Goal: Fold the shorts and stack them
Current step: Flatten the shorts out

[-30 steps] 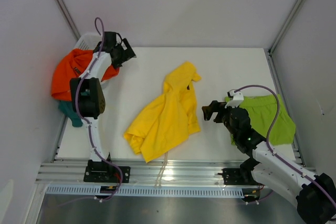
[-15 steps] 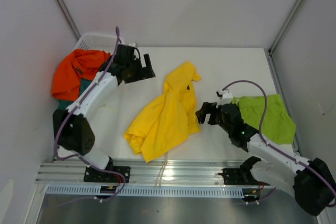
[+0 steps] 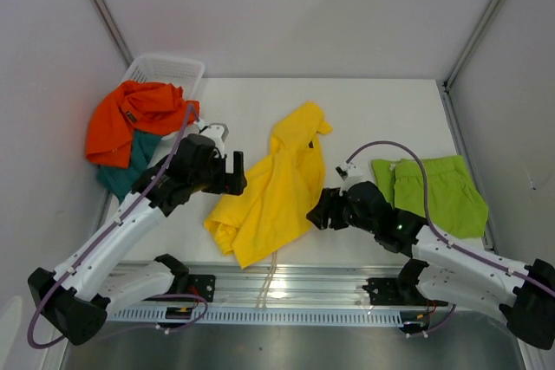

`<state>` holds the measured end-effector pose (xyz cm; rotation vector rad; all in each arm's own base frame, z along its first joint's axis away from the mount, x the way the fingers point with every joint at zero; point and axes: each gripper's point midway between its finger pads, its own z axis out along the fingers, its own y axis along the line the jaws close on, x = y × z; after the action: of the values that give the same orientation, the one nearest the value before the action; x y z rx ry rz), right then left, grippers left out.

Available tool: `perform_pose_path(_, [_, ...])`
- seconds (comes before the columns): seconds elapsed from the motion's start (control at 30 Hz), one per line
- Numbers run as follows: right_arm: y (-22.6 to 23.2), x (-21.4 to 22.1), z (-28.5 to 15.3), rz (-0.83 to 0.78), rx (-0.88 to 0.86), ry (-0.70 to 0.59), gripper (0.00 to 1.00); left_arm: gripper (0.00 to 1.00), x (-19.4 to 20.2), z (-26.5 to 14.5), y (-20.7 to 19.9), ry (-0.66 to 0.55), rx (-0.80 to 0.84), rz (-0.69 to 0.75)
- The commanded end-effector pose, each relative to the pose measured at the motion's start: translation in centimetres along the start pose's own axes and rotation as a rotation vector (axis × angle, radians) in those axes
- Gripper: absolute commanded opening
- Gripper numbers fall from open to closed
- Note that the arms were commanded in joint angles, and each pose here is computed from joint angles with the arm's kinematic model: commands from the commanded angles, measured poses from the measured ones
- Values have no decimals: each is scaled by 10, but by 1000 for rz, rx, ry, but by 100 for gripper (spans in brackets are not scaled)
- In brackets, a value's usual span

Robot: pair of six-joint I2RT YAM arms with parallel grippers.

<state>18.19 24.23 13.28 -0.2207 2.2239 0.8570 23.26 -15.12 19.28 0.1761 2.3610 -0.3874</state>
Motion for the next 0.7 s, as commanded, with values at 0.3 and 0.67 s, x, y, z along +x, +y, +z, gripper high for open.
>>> perform_pose_path(0.3, [-8, 43, 48, 86, 184, 144, 59, 99, 7, -4, 22, -76, -53, 129])
perform_pose_path(0.67, [13, 35, 78, 77, 140, 156, 17, 99, 7, -10, 14, -119, 8, 130])
